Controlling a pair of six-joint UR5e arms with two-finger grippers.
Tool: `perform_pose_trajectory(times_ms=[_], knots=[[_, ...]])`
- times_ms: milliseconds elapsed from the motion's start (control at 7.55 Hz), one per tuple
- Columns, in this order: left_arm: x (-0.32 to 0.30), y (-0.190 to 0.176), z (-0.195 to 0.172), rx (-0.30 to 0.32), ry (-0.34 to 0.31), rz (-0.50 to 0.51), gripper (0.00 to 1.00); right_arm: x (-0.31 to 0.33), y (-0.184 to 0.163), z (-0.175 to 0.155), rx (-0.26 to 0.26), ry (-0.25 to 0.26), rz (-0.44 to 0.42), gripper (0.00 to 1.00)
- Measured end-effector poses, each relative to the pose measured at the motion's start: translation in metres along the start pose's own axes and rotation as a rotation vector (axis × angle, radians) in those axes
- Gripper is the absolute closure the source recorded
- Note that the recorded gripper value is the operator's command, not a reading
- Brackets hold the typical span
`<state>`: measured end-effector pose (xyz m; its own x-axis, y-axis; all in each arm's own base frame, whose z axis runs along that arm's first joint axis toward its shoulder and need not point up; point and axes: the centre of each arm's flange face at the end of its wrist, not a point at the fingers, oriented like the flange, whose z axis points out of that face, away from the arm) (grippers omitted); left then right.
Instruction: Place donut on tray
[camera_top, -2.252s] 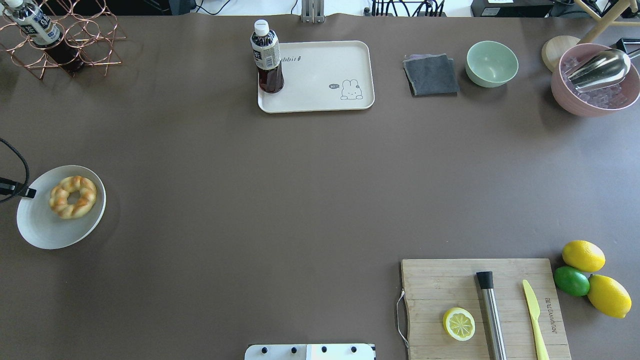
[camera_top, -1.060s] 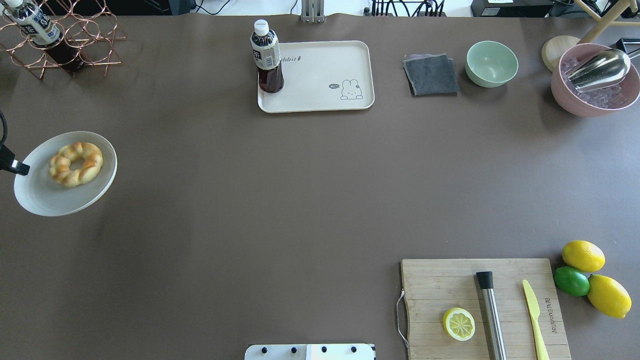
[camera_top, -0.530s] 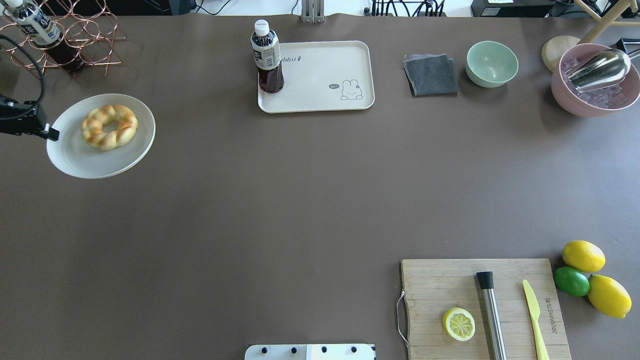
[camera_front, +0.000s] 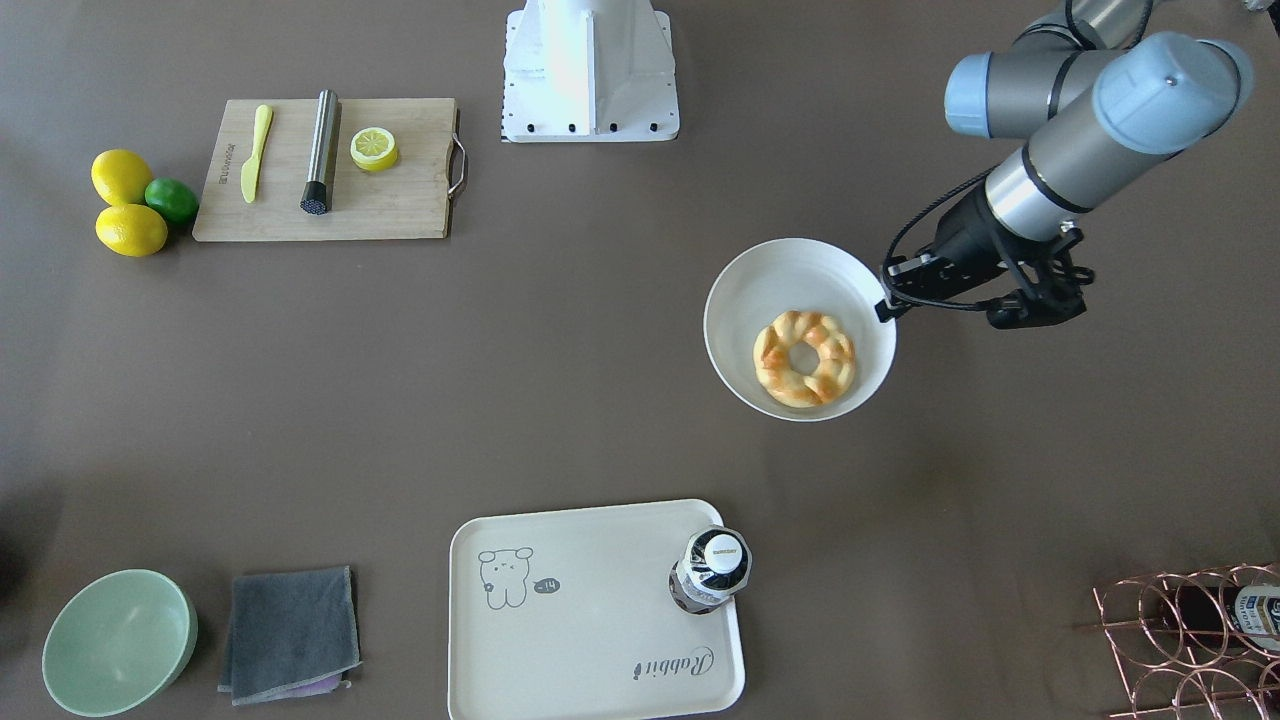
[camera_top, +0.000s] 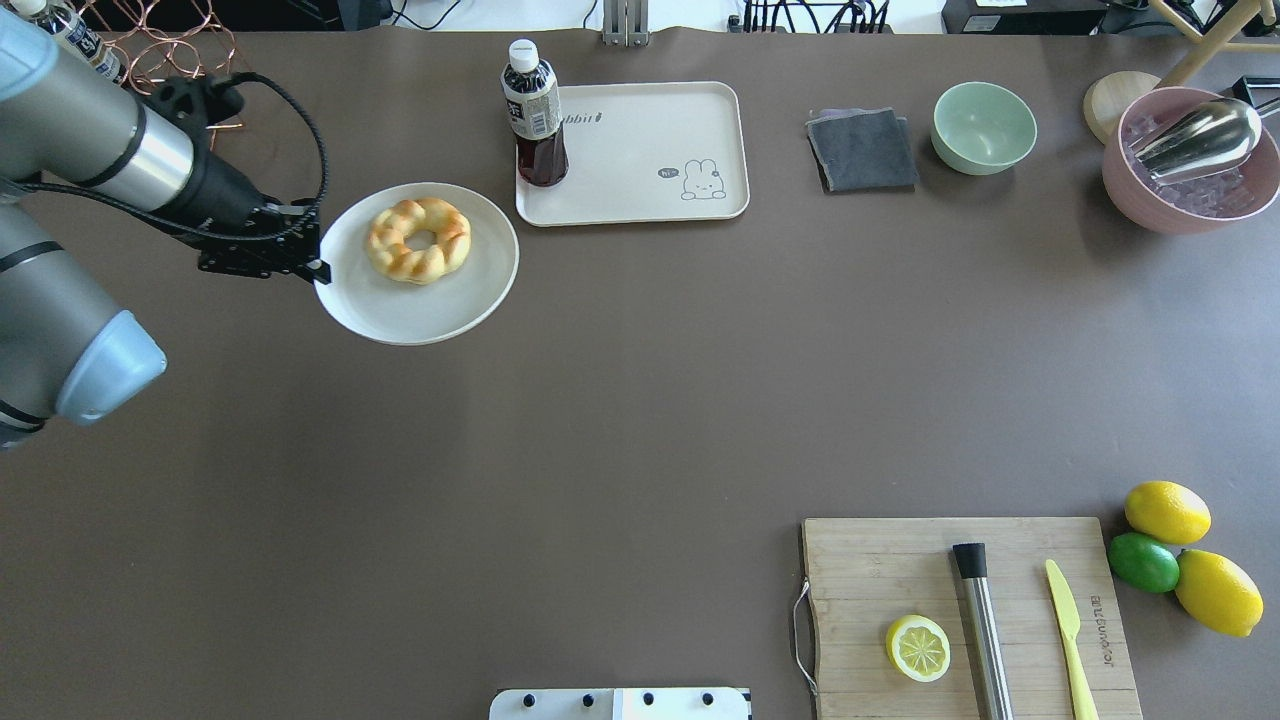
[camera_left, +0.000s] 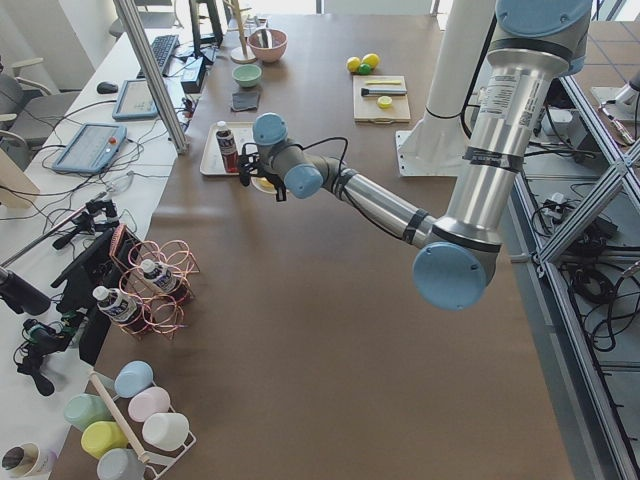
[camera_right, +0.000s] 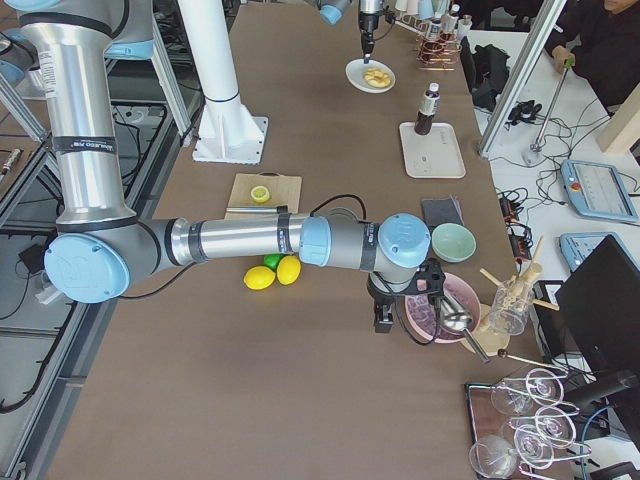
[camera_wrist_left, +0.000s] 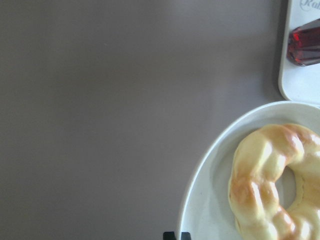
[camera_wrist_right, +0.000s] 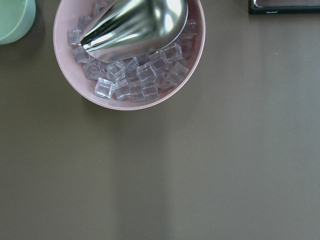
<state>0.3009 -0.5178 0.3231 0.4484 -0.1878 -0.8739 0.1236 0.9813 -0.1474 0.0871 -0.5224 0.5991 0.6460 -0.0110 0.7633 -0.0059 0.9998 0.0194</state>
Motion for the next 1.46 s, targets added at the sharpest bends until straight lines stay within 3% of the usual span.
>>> perform_pose_trajectory(times_ms=[265, 530, 795, 1192, 1457], knots=[[0.077, 0.036, 0.027, -0.013, 0.038, -0.057, 1.00, -0.023, -0.006, 0.009, 0.013, -0.050, -0.009, 0.00], [0.116, 0.064, 0.045, -0.004, 0.054, -0.084, 1.00, -0.078, -0.014, 0.018, 0.032, -0.094, 0.029, 0.00], [0.124, 0.071, 0.049, 0.001, 0.058, -0.088, 1.00, -0.170, -0.011, 0.025, 0.058, -0.130, 0.086, 0.00], [0.133, 0.078, 0.045, -0.002, 0.074, -0.101, 1.00, -0.245, -0.002, 0.036, 0.087, -0.158, 0.019, 0.00], [0.142, 0.086, 0.043, -0.008, 0.087, -0.120, 1.00, -0.320, -0.010, 0.041, 0.102, -0.210, 0.067, 0.00]])
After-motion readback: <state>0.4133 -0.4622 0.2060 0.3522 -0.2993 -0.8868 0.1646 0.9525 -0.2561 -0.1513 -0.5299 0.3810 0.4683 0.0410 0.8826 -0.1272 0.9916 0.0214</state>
